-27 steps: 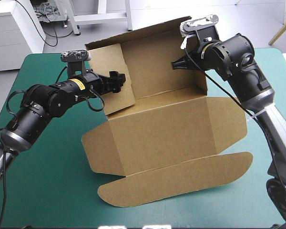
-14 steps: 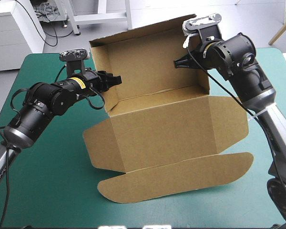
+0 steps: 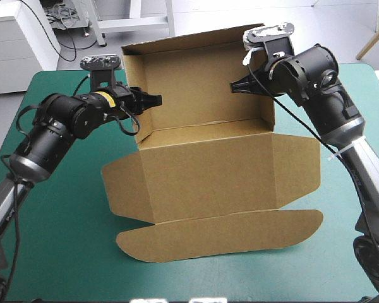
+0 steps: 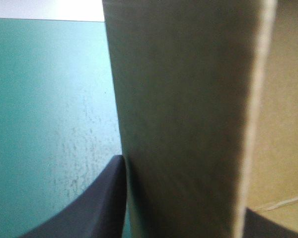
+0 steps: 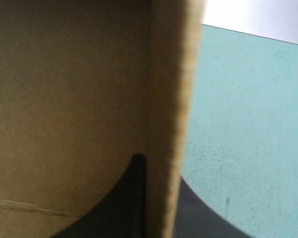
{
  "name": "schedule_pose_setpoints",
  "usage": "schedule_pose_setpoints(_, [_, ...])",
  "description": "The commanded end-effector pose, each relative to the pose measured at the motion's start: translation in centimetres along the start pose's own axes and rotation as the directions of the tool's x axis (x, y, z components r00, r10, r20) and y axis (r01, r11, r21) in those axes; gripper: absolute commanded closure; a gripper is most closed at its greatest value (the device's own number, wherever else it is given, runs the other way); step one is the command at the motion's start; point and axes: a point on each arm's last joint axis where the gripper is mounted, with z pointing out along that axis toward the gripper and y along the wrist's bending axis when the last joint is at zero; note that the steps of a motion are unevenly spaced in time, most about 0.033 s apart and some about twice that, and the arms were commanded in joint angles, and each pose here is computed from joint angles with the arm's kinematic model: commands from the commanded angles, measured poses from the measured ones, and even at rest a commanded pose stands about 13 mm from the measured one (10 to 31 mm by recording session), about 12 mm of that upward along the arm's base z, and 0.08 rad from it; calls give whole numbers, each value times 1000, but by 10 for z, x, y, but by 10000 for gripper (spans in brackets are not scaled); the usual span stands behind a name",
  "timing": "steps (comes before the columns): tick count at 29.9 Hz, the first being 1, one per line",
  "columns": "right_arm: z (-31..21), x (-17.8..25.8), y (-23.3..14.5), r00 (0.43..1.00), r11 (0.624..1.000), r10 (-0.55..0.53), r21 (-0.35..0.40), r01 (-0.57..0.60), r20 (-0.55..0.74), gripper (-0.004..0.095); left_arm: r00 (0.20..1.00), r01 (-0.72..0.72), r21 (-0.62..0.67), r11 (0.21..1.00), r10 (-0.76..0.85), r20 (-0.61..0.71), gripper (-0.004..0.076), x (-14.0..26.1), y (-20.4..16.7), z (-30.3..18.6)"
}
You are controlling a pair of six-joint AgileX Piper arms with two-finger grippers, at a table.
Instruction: Fold the box
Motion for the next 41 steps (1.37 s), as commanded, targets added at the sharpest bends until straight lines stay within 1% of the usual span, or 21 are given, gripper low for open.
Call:
schedule_pose_setpoints(1, [-27, -6, -4, 998, 999, 17, -28, -15, 67, 926, 996, -88, -22, 996, 89, 23, 734, -26, -10, -6])
schedule_pose_setpoints(3, [-26, -4, -4, 998, 999, 30, -30, -29, 48, 926, 993, -117, -74, 990, 116, -24, 734, -32, -10, 7])
schedule_pose_setpoints(5, [-22, -4, -5, 998, 998, 53, -37, -52, 37, 926, 990, -116, -111, 987, 106, -90, 734, -37, -8, 23])
schedule_pose_setpoints(8, [-9, 0, -7, 993, 987, 119, -106, -121, -25, 926, 978, -122, -138, 983, 96, -183, 734, -37, -9, 45])
schedule_pose_setpoints(9, [0, 4, -8, 989, 981, 134, -130, -142, -65, 926, 974, -119, -141, 983, 88, -210, 734, -38, -11, 50])
schedule_pose_setpoints(11, [16, 15, -10, 979, 975, 148, -148, -168, -141, 926, 964, -110, -135, 985, 73, -256, 734, -37, -13, 61])
schedule_pose_setpoints(13, [31, 29, -11, 968, 977, 143, -124, -171, -208, 926, 954, -109, -131, 985, 67, -292, 734, -35, -14, 71])
schedule_pose_setpoints(16, [50, 47, -13, 952, 987, 118, -74, -144, -282, 926, 941, -102, -126, 987, 55, -333, 734, -30, -15, 84])
schedule_pose_setpoints(20, [68, 68, -11, 933, 990, 105, -56, -132, -345, 926, 921, -107, -134, 985, 48, -387, 734, -21, -13, 101])
schedule_pose_setpoints(24, [74, 75, -11, 926, 991, 99, -49, -125, -364, 926, 916, -105, -132, 986, 44, -398, 734, -18, -13, 106])
schedule_pose_setpoints(28, [74, 74, -11, 929, 991, 98, -51, -124, -358, 927, 916, -103, -130, 986, 43, -399, 734, -18, -13, 106])
schedule_pose_setpoints(32, [75, 74, -11, 930, 991, 98, -52, -125, -354, 927, 912, -76, -98, 992, 29, -410, 734, -17, -17, 106])
schedule_pose_setpoints(37, [76, 72, -13, 937, 993, 91, -41, -111, -337, 927, 911, -74, -96, 993, 29, -411, 734, -17, -17, 106])
schedule_pose_setpoints(41, [84, 75, -15, 928, 992, 101, -32, -121, -359, 927, 910, -66, -87, 994, 24, -414, 734, -16, -18, 106])
